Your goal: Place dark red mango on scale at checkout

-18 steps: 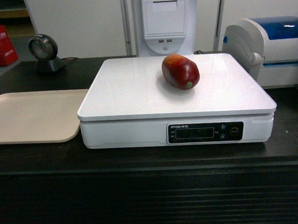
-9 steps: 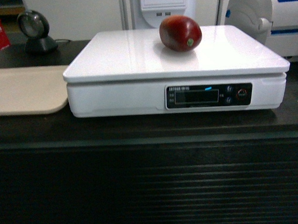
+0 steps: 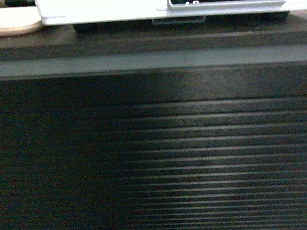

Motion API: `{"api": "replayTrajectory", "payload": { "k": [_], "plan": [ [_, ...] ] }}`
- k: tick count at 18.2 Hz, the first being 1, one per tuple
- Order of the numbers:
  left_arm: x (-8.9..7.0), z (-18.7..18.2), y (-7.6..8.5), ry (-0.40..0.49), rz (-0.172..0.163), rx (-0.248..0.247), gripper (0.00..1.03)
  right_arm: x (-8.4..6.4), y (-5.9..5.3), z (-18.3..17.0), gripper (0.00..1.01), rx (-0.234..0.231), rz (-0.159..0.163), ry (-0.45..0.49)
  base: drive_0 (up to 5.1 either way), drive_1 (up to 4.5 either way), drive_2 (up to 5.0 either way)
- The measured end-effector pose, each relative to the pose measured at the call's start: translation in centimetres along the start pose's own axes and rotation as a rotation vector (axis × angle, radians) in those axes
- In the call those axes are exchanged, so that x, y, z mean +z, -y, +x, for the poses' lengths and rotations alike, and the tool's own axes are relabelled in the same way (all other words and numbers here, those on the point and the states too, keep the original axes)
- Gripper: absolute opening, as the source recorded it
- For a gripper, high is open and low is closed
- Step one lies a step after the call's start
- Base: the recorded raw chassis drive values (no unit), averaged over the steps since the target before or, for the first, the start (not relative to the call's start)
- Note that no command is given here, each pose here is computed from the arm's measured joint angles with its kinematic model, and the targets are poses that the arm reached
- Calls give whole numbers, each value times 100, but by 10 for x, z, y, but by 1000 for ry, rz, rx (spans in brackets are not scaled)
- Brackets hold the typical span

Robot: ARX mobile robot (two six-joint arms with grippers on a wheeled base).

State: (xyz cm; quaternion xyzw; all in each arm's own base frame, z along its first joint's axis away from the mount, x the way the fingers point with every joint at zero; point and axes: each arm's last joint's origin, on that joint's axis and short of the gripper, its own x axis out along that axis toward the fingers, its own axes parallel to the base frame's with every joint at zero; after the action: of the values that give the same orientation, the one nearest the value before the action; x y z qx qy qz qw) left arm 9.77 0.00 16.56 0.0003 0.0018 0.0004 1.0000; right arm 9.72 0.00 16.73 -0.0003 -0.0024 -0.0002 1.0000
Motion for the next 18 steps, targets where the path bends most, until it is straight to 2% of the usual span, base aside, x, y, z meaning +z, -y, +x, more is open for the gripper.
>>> {"api": "replayTrajectory", "payload": {
  "k": [18],
  "plan": [
    [0,0,0,-4,0,-1,98,0,0,0,98,0,0,-4,0,0,0]
  ]
}}
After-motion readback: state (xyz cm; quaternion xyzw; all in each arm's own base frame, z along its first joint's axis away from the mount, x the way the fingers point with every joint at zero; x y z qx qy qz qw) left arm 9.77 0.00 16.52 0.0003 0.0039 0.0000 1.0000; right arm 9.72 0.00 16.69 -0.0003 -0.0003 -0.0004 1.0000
